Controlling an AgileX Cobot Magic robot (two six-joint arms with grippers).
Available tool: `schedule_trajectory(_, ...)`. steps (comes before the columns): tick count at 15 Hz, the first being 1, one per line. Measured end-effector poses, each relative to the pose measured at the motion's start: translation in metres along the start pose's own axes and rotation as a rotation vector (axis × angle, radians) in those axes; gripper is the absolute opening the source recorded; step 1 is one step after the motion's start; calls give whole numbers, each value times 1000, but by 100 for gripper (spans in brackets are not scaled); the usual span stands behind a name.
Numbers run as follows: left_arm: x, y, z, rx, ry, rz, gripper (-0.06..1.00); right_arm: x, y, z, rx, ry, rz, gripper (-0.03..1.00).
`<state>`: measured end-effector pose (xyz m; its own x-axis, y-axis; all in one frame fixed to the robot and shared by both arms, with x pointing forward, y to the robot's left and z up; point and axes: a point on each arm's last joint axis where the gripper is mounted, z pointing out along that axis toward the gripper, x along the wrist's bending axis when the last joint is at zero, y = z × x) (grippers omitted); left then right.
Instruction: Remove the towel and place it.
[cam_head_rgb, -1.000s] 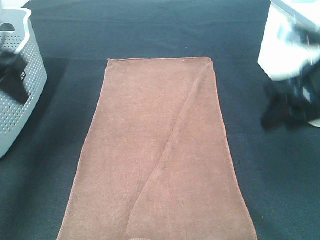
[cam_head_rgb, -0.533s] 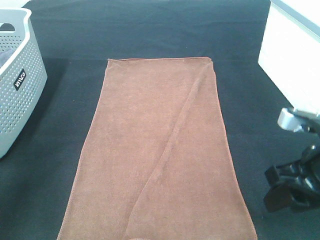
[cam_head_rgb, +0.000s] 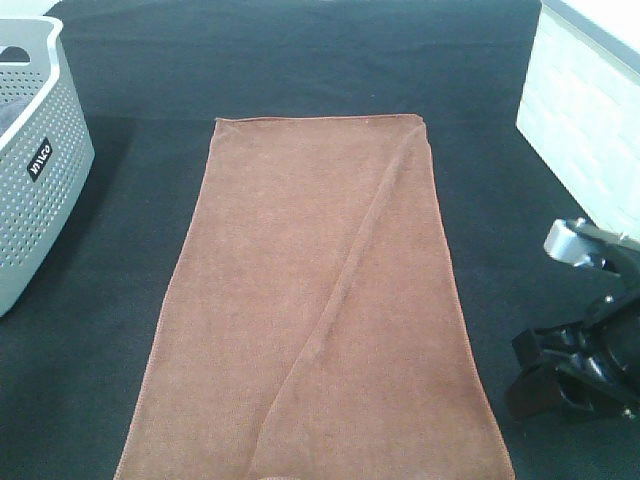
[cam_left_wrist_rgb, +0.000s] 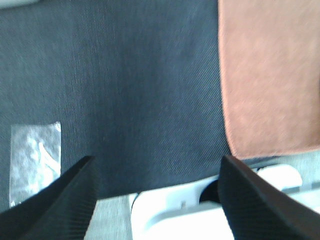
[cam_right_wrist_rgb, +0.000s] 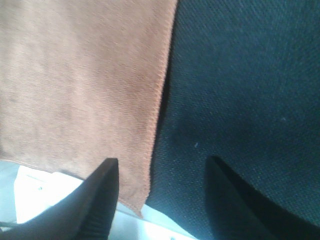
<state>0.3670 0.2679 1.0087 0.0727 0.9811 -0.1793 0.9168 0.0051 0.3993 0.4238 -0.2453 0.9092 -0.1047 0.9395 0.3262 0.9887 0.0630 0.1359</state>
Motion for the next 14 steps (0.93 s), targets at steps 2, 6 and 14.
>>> schedule_trajectory(2, -1, -3, -9, -53, -9, 7, 65, -3, -1, 10, 42, 4, 5, 50)
schedule_trajectory(6, -1, -11, -27, -168, -19, 33, 65, -2, 3, 15, 20, 32, 5, 50)
schedule_trajectory(14, 13, -64, -84, -454, 97, 160, 65, 20, -2, 46, 80, -17, -119, 49)
